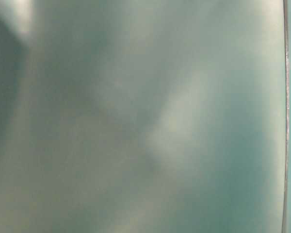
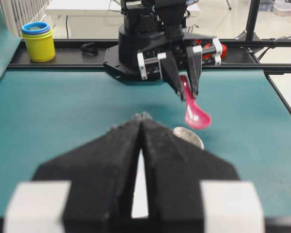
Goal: Scoop the yellow hexagonal prism block from the bowl with a spoon using the right arm.
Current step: 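Lift the red spoon off the dish with the right gripper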
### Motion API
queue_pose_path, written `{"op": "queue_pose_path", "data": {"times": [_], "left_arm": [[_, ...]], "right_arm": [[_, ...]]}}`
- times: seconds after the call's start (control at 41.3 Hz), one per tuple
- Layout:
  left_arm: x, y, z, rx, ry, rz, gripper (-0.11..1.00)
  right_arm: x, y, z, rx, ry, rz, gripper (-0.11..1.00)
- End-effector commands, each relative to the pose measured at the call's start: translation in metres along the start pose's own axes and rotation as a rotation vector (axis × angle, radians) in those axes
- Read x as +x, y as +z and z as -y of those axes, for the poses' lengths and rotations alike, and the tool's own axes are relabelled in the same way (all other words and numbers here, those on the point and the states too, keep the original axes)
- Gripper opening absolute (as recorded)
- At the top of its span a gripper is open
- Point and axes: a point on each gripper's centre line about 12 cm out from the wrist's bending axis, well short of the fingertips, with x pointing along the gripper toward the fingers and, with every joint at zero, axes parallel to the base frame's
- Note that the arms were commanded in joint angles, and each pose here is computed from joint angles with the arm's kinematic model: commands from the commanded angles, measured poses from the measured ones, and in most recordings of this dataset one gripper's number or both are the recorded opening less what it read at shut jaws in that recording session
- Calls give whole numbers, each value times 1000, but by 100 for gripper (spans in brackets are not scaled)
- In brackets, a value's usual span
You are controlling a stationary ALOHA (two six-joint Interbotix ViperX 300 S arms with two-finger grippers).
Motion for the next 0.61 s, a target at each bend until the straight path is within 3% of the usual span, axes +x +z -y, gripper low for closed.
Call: {"op": "queue_pose_path", "data": {"times": [0.0, 0.339, 0.582], "left_arm": [[3, 10, 0, 3, 0, 28, 0], [3, 10, 0, 3, 0, 29, 0], [3, 10, 0, 2, 1, 29, 0]], "right_arm": [[-4, 19, -2, 20, 11, 54, 25], [-19, 63, 0, -54, 14, 77, 25], [-19, 84, 1, -40, 7, 13, 25]]}}
